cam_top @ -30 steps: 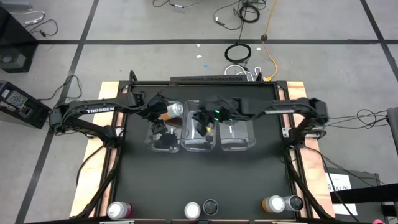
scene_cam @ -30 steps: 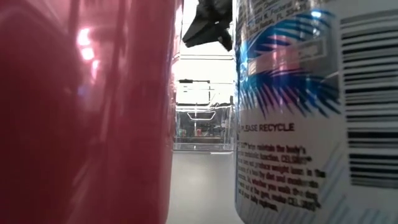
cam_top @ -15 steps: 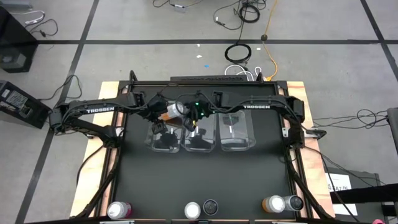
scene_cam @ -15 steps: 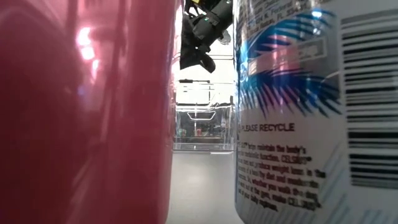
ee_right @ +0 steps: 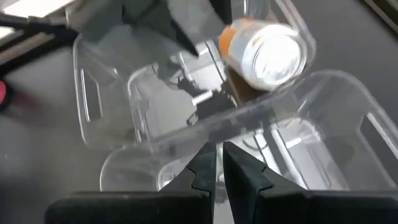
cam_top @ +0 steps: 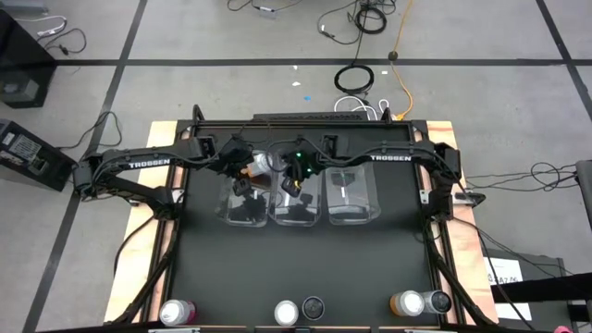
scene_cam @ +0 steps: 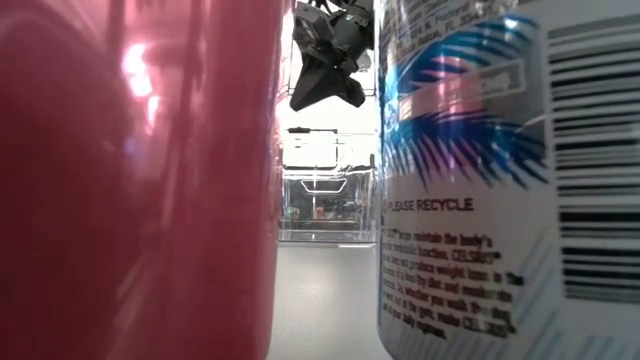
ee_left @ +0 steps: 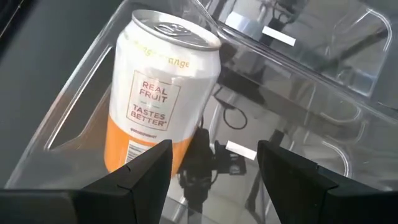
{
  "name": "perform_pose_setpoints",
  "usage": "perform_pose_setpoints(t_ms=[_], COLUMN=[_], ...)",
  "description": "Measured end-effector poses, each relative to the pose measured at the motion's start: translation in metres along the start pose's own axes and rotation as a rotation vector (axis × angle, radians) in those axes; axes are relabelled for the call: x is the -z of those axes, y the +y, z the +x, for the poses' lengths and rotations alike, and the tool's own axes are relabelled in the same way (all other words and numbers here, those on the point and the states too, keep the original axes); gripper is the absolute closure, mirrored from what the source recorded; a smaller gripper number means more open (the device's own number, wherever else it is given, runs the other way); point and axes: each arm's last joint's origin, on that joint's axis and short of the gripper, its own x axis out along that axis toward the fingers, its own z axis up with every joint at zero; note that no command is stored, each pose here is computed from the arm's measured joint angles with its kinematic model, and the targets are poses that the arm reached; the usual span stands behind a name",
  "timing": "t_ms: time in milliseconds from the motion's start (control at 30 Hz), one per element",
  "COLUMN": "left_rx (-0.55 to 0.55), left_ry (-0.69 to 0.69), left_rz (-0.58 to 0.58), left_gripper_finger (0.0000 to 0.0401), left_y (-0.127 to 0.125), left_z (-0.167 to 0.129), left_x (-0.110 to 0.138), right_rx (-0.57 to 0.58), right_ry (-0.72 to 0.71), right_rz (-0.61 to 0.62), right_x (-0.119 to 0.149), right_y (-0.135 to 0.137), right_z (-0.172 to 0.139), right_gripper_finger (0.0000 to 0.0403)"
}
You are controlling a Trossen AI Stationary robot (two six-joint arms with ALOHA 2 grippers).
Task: Sort soda cans
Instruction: Put the left yellow-white soda can into the left transparent bin
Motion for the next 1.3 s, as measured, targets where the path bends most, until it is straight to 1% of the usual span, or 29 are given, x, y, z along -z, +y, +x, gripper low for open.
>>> perform_pose_setpoints(t_ms=[67, 200, 267, 333, 467, 533, 633, 733, 900, 1100, 1200, 1300], left_rx=[-0.013, -0.076, -0.084, -0.077, 0.0, 0.007, 0.01, 0.013, 0.013, 0.017, 0.02, 0.019], left_ry=[0.002, -0.001, -0.004, -0.01, 0.002, 0.01, 0.01, 0.01, 0.008, -0.053, -0.079, -0.094], left_rz=[0.001, 0.001, 0.001, -0.005, -0.009, -0.017, -0.028, -0.052, -0.056, -0.053, -0.049, -0.04], left_gripper_finger=[0.0157, 0.0157, 0.0157, 0.0157, 0.0157, 0.0157, 0.0157, 0.0157, 0.0157, 0.0157, 0.0157, 0.0157], left_y=[0.0, 0.002, 0.003, 0.002, 0.0, -0.001, -0.001, -0.001, -0.001, -0.002, -0.002, -0.002], left_z=[0.0, 0.0, 0.0, 0.0, 0.002, 0.004, 0.007, 0.007, 0.007, 0.007, 0.007, 0.006], left_x=[0.0, 0.0, 0.0, -0.001, -0.001, -0.001, -0.002, -0.002, -0.002, -0.008, -0.011, -0.012], right_rx=[0.021, 0.1, 0.123, 0.136, 0.154, 0.156, 0.155, 0.142, 0.127, 0.105, 0.089, 0.054], right_ry=[0.011, -0.005, 0.001, 0.018, 0.077, 0.089, 0.085, 0.033, -0.064, -0.125, -0.161, -0.233], right_rz=[-0.008, -0.027, -0.036, -0.046, -0.094, -0.118, -0.135, -0.129, -0.08, 0.022, 0.099, 0.162], right_x=[0.003, 0.007, 0.008, 0.01, 0.015, 0.018, 0.025, 0.034, 0.061, 0.112, 0.138, 0.158], right_y=[0.004, 0.011, 0.011, 0.01, 0.009, 0.008, 0.005, -0.001, -0.018, -0.033, -0.042, -0.049], right_z=[0.0, 0.0, 0.0, 0.0, -0.001, -0.003, -0.01, -0.024, -0.061, -0.108, -0.124, -0.135], right_gripper_finger=[0.0383, 0.0383, 0.0383, 0.0383, 0.0383, 0.0383, 0.0383, 0.0383, 0.0383, 0.0383, 0.0383, 0.0383])
